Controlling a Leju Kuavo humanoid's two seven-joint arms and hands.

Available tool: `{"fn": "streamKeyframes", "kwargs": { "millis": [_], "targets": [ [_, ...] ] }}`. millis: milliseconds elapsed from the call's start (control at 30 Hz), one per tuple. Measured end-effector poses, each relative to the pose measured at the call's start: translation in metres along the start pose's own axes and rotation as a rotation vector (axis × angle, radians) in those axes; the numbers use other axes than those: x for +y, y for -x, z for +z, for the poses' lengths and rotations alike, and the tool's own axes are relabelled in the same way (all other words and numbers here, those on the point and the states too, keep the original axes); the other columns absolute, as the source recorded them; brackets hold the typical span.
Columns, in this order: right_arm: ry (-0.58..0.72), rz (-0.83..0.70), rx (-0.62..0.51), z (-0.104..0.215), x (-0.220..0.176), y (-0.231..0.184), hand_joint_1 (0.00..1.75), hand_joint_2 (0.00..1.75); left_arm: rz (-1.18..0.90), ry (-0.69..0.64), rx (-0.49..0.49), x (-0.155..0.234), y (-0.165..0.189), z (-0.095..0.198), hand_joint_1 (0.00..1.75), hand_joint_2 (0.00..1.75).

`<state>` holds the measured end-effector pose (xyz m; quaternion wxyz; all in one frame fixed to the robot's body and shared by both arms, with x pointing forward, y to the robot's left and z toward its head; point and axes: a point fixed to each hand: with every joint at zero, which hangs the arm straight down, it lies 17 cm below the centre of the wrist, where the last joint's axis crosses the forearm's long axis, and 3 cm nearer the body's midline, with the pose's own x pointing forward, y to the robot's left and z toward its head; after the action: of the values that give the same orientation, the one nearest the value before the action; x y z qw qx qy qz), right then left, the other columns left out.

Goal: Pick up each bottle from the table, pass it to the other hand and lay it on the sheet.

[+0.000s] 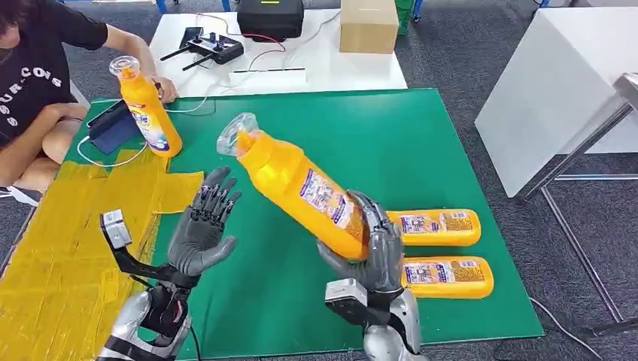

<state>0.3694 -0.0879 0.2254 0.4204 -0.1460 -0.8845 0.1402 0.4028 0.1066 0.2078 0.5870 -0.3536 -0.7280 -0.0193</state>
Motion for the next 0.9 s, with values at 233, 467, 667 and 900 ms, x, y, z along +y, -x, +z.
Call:
{"fn": "streamKeyframes", "kwargs": {
  "millis": [233, 467, 667, 900],
  "targets": [
    [-0.166, 0.047, -0.06, 0.009, 0.052, -0.015, 1.68, 1.75, -0.001, 0.036, -0.002, -0.009, -0.002, -0.006, 0.0, 1.75],
    [-0.296, 0.043, -0.073, 0.019, 0.096, -0.017, 1.68, 1.75, 0.004, 0.046, 0.008, -0.007, 0.001, -0.007, 0.0, 1.75],
    [-0.39, 0.077, -0.097, 0.024, 0.125, -0.018, 1.69, 1.75, 0.024, 0.047, 0.02, -0.005, 0.005, -0.006, 0.0, 1.75],
    [-0.429, 0.094, -0.103, 0.025, 0.135, -0.014, 1.69, 1.75, 0.034, 0.039, 0.03, -0.001, 0.009, -0.005, 0.0, 1.75]
  ]
}}
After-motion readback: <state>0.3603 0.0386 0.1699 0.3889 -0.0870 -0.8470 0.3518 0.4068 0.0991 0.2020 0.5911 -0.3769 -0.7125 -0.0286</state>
